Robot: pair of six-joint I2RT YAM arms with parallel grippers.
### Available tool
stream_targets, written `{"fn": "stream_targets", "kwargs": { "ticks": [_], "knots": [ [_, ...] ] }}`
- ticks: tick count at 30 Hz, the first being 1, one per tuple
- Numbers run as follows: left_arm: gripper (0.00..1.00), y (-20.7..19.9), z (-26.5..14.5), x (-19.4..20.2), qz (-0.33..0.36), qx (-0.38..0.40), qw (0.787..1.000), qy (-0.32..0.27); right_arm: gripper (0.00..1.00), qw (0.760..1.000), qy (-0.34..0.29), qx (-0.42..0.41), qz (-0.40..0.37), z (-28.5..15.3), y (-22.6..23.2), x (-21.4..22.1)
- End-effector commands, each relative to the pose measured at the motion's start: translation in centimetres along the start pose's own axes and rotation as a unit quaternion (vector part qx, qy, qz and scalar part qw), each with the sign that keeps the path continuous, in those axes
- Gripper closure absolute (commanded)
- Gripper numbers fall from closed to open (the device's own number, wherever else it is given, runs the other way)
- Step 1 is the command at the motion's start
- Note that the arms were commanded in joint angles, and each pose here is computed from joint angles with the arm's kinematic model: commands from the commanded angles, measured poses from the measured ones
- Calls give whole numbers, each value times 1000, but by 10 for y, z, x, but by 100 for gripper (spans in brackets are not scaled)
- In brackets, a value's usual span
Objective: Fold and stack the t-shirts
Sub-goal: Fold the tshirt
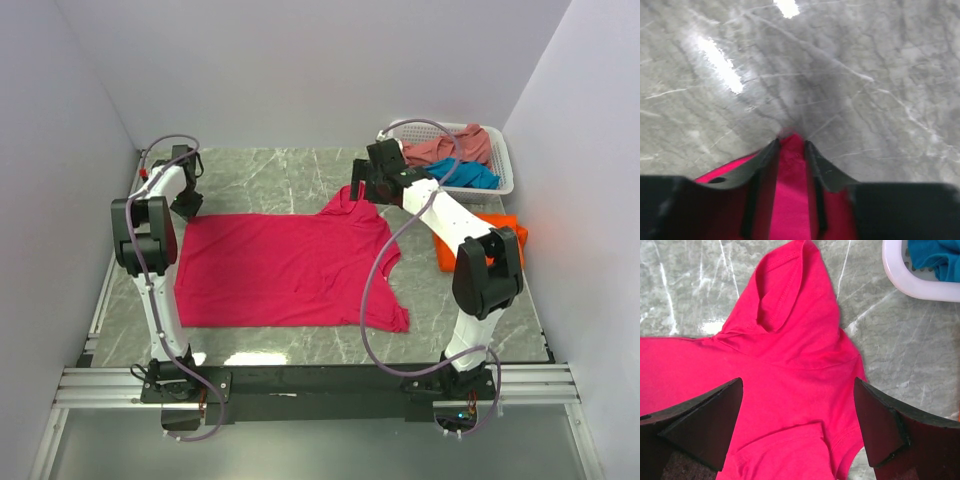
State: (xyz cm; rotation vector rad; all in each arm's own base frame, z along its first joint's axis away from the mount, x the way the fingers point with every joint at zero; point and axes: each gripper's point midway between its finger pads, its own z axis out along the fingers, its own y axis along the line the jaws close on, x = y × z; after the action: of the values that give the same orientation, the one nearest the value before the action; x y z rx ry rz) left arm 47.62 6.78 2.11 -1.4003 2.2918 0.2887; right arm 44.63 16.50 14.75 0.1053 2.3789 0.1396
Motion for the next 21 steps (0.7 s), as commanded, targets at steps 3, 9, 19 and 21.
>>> {"fn": "stream_targets", "kwargs": {
  "ticks": [3,9,19,21],
  "knots": [
    [96,39,13,28,25,-56,998,31,4,1000,-22,12,3,3,-2,-23],
    [99,33,-6,12,30,-20,999,-3,4,999,-35,11,9,20,10,-44],
    [99,5,-64,-25,15,85,994,-65,9,996,-24,82,3,105,10,-61],
    [99,4,-67,-20,23,101,993,-61,10,996,-36,79,-5,119,11,-64]
  ]
}}
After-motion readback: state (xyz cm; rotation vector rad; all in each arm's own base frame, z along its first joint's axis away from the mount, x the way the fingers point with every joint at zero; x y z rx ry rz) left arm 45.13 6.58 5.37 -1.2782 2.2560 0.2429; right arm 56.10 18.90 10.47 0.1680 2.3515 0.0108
